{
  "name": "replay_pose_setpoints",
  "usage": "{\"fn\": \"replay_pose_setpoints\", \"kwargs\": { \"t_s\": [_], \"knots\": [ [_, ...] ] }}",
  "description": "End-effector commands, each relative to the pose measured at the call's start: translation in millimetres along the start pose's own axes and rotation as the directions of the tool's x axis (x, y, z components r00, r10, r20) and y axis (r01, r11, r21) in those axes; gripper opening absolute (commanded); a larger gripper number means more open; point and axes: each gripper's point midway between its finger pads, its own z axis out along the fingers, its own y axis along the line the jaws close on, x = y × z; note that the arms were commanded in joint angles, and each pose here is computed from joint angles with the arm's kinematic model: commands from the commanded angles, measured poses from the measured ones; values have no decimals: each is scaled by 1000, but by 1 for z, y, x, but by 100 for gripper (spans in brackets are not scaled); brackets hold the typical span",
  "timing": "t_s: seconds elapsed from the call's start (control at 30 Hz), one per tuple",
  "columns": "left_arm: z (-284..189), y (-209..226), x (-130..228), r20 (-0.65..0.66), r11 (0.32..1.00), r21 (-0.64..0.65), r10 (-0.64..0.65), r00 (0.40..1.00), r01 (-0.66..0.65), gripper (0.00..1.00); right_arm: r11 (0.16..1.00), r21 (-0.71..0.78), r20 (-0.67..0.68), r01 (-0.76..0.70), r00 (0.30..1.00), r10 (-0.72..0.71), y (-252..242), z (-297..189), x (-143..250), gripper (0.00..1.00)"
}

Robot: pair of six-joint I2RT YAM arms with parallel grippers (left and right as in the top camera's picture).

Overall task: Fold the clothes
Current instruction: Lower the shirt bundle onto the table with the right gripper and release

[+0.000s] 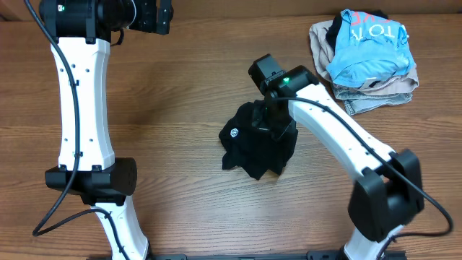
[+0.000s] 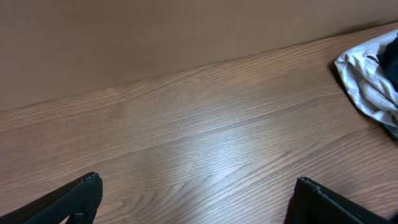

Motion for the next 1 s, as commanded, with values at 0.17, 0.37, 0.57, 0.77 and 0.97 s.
{"fn": "replay_pose_setpoints", "kwargs": {
  "t_s": [0.17,0.37,0.57,0.77,0.97],
  "knots": [
    [3,17,1,-8,997,-80,15,1000,-16,100,996,-10,-126,94,988,-95,30,-18,80,4],
    [3,18,1,-8,996,-85,16,1000,-16,100,990,43,-183,133,975,-123,39,14,129,46],
    [3,18,1,-8,996,-84,16,1000,-16,100,987,77,-223,144,967,-123,27,20,141,50],
    [3,18,1,-9,996,-84,16,1000,-16,100,997,-6,-61,79,995,-80,27,-23,95,50],
    [3,18,1,-8,996,-84,16,1000,-16,100,999,-46,57,9,998,-6,8,-57,62,45]
  ]
}}
